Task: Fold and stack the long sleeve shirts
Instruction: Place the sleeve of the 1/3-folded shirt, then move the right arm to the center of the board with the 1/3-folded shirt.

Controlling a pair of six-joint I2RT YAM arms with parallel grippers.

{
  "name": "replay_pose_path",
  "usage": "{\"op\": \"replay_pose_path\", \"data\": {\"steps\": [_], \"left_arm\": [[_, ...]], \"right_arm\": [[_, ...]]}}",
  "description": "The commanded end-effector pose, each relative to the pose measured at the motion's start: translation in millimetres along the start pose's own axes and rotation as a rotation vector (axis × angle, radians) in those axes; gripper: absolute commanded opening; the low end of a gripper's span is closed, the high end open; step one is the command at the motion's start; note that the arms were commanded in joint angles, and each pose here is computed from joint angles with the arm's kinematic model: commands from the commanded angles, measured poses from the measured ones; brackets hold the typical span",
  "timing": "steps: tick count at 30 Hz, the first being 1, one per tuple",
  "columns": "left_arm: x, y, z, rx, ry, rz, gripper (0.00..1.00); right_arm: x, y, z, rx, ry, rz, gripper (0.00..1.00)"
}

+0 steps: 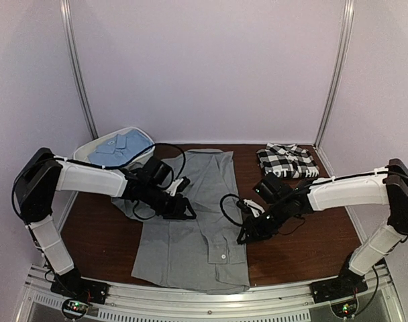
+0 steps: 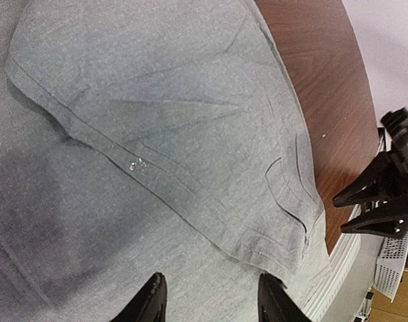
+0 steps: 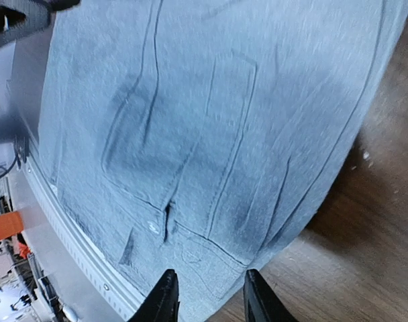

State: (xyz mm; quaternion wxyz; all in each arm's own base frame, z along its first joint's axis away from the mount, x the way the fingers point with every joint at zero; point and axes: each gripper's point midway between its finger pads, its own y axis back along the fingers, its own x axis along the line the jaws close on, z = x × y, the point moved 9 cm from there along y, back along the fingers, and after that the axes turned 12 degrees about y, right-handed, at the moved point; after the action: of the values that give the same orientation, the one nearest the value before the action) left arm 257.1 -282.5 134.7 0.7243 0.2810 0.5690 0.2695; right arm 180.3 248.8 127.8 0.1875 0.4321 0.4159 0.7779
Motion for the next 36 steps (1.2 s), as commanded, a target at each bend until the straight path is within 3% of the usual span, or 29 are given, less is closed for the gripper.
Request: {"op": "replay_pose_path", "data": {"steps": [1, 12, 23, 29, 36], "left_arm": [[-12.5, 10.5, 11.4, -0.065, -0.039, -0.014, 0.47], [-18.5, 19.0, 30.8, -0.130, -0.018, 0.016, 0.46], [-9.2, 19.9, 30.7, -0.135, 0.005, 0.026, 0.46], [-8.1, 20.7, 33.2, -0.138, 0.005, 0.025, 0.46], [-17.7, 21.5, 44.5, -0.154, -0.013, 0.001, 0.46]], "right_arm": [[13.3, 30.6, 25.4, -0.132, 0.058, -0.162, 0.35], [54.7, -27.6, 57.6, -0.174, 0.147, -0.198, 0.27], [61.4, -77.6, 33.8, -0.029, 0.222, -0.371, 0.39], [65.9, -66.1, 36.4, -0.032, 0.242, -0.416, 0.45], [76.9, -16.7, 64.7, -0.218, 0.197, -0.388, 0.50]]}}
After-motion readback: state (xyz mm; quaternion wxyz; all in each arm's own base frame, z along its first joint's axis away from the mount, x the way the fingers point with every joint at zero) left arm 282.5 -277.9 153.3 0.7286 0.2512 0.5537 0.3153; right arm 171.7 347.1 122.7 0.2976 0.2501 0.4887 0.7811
